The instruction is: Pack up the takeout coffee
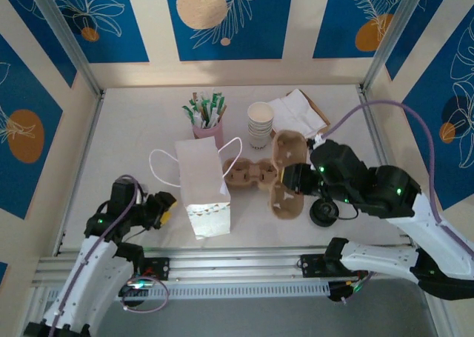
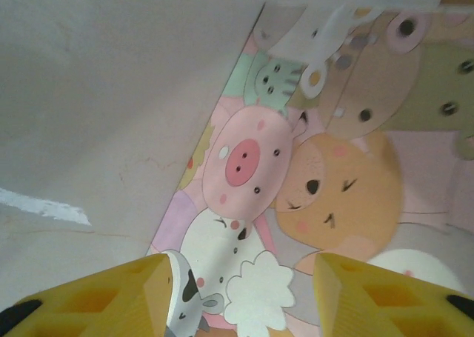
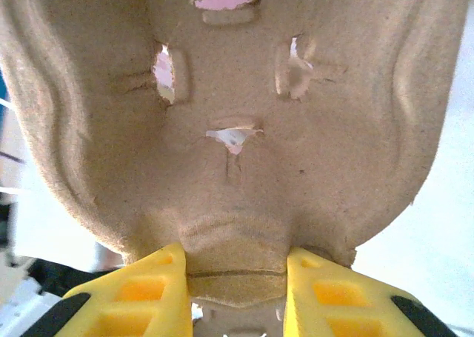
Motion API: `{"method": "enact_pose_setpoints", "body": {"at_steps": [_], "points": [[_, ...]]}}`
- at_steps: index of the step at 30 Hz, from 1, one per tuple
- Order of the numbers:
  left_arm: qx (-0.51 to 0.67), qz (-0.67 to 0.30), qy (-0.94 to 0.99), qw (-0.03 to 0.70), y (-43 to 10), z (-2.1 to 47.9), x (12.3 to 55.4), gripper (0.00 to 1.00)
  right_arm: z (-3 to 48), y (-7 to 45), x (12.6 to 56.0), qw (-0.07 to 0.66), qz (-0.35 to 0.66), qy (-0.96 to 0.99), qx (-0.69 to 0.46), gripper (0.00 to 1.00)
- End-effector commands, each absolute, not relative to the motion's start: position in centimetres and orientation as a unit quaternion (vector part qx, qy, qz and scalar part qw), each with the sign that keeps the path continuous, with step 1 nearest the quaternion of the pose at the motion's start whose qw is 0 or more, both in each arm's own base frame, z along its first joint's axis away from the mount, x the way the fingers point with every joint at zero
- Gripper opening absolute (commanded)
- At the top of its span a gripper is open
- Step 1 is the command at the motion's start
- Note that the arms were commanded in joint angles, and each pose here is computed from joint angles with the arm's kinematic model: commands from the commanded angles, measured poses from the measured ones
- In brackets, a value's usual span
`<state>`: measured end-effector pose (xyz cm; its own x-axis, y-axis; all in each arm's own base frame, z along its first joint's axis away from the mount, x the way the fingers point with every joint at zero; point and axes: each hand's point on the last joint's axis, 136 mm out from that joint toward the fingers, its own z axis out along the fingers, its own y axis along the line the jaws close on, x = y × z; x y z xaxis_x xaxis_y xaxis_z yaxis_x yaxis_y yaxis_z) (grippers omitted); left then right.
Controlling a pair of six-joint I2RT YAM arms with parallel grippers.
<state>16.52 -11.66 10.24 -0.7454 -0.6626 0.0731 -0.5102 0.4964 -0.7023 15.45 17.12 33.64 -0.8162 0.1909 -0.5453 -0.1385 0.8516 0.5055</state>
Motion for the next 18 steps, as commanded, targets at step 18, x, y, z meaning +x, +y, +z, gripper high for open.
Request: {"method": "enact_pose_setpoints", "body": {"at_steps": [18], "points": [[-0.299, -0.375, 0.872, 0.094, -17.2, 8.2, 16.5, 0.6, 46.4, 30.0, 20.7, 0.418, 0.327, 0.838, -0.128, 0.3]]}}
